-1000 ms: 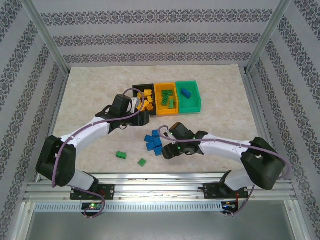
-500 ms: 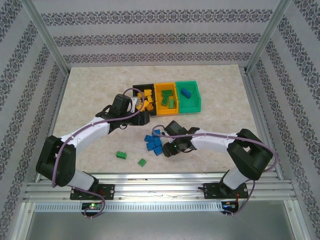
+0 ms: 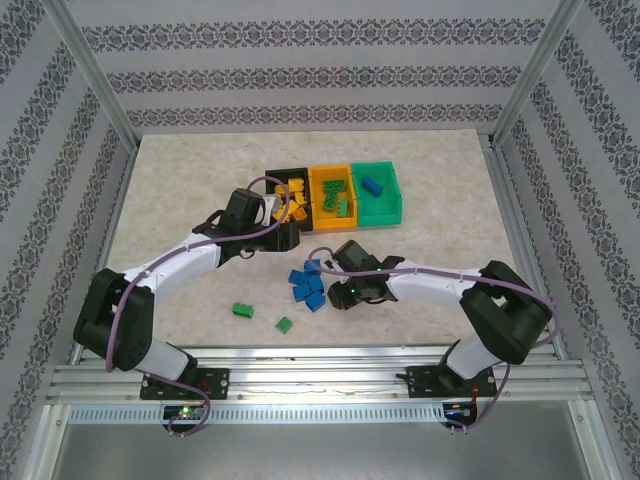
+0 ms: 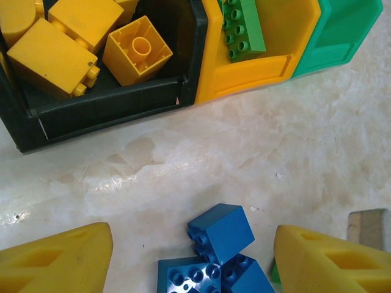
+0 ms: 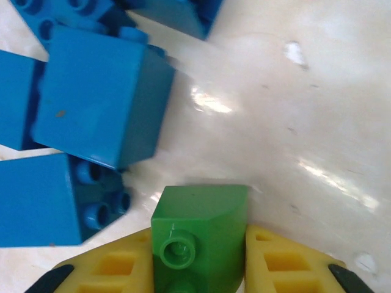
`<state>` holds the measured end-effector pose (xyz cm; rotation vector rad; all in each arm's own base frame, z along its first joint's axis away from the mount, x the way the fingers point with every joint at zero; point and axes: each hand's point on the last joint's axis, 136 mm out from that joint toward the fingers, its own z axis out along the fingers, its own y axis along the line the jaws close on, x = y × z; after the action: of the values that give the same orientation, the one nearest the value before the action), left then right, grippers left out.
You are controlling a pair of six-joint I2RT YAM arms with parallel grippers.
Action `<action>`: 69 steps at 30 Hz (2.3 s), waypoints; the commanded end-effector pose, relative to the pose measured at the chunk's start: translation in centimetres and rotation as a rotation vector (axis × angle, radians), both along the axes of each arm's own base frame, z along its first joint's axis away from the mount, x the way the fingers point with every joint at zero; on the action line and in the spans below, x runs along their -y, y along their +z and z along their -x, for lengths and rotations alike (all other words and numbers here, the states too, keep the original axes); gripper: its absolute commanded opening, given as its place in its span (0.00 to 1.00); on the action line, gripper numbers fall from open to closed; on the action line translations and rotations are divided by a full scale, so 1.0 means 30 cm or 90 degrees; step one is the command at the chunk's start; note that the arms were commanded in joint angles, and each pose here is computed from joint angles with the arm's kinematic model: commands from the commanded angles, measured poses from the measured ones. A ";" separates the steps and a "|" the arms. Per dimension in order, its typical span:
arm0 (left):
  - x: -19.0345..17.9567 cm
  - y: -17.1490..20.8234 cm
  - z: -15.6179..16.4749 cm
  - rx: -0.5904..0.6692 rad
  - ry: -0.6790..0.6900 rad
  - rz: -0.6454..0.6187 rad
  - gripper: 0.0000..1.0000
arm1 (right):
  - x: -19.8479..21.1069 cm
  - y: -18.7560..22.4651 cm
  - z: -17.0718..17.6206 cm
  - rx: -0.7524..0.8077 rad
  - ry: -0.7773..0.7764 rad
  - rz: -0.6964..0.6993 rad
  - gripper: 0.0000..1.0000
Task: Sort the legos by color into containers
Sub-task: Pick up the lego from the bottom-center of the table, then place the lego in the container.
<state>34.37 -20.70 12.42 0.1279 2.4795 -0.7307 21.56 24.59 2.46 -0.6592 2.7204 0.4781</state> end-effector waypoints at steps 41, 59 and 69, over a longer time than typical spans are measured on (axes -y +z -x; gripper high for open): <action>-0.216 -0.041 0.296 -0.136 0.043 -0.156 0.72 | 0.021 0.400 -0.818 0.193 -0.210 -0.225 0.59; -0.327 -0.120 0.518 -0.317 0.120 -0.208 0.72 | 0.280 0.350 -0.574 0.268 -0.172 -0.105 0.61; -0.324 -0.177 0.568 -0.382 0.148 -0.194 0.72 | 0.294 0.268 -0.572 0.301 -0.198 -0.123 0.61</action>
<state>18.99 -11.36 7.93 -0.2432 3.0182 -0.3481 38.04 15.59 10.08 -0.2618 2.3086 0.4319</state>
